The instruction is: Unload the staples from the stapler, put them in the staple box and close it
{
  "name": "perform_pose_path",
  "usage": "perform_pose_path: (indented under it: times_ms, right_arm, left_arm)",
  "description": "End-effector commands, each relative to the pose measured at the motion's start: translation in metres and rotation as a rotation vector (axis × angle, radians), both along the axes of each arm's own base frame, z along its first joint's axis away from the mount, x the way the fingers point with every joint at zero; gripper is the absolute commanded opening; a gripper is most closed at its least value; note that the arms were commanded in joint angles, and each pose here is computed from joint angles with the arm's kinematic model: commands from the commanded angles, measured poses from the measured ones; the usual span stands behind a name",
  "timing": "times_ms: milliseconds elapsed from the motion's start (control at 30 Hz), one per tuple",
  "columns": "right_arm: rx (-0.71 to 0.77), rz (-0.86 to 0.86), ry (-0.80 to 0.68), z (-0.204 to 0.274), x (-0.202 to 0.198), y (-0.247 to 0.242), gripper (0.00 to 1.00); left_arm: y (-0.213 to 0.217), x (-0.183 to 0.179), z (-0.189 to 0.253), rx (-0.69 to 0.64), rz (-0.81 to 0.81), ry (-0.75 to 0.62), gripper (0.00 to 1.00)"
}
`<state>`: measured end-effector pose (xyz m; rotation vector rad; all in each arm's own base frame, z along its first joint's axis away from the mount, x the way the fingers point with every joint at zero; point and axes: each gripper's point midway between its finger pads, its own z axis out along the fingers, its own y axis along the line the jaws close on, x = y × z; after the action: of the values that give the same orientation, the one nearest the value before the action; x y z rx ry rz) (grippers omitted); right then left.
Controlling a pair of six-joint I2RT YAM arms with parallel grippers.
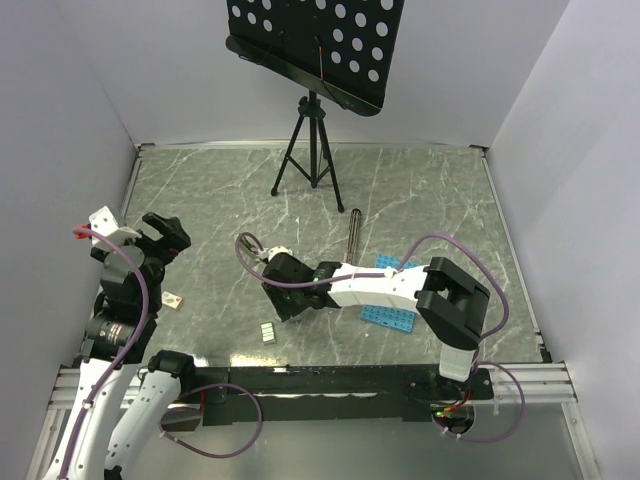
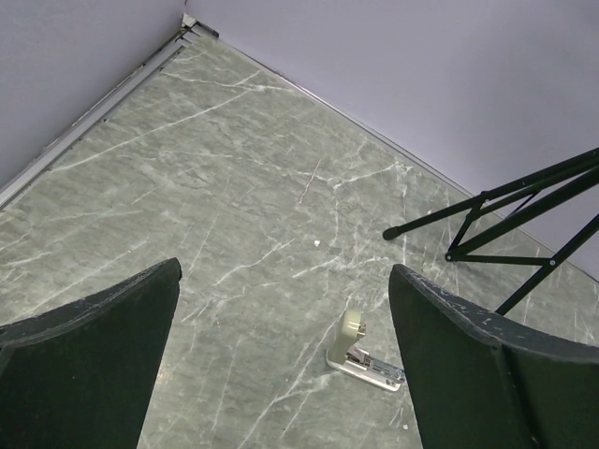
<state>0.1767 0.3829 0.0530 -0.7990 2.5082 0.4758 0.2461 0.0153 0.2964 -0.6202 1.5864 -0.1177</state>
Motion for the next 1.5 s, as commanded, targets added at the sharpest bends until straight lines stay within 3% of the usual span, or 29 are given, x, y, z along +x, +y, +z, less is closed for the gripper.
perform_pose_path:
  times_ms: [0,433,667,1000,1467]
  right_arm:
    - [0.026,-0.016,0.001,0.01,0.004,0.009,0.49]
    - [0.144,-0.188,0.205,0.004,-0.024,0.023,0.38]
    - [0.144,-0.218,0.232,-0.01,-0.027,0.022,0.34]
    - [0.12,-0.243,0.239,-0.026,-0.027,0.017,0.21]
    - [0.077,-0.277,0.219,-0.038,-0.022,0.011,0.19]
  left_arm:
    - [0.001,0.002,0.004,-0.019,0.011,-0.018,0.97]
    - [-0.002,0.003,0.004,-0.022,-0.008,-0.02,0.97]
    - [-0.003,0.003,0.004,-0.024,-0.01,-0.022,0.97]
    - [-0.003,0.002,0.004,-0.025,-0.009,-0.025,0.97]
    - [-0.002,0.003,0.003,-0.023,-0.003,-0.021,0.97]
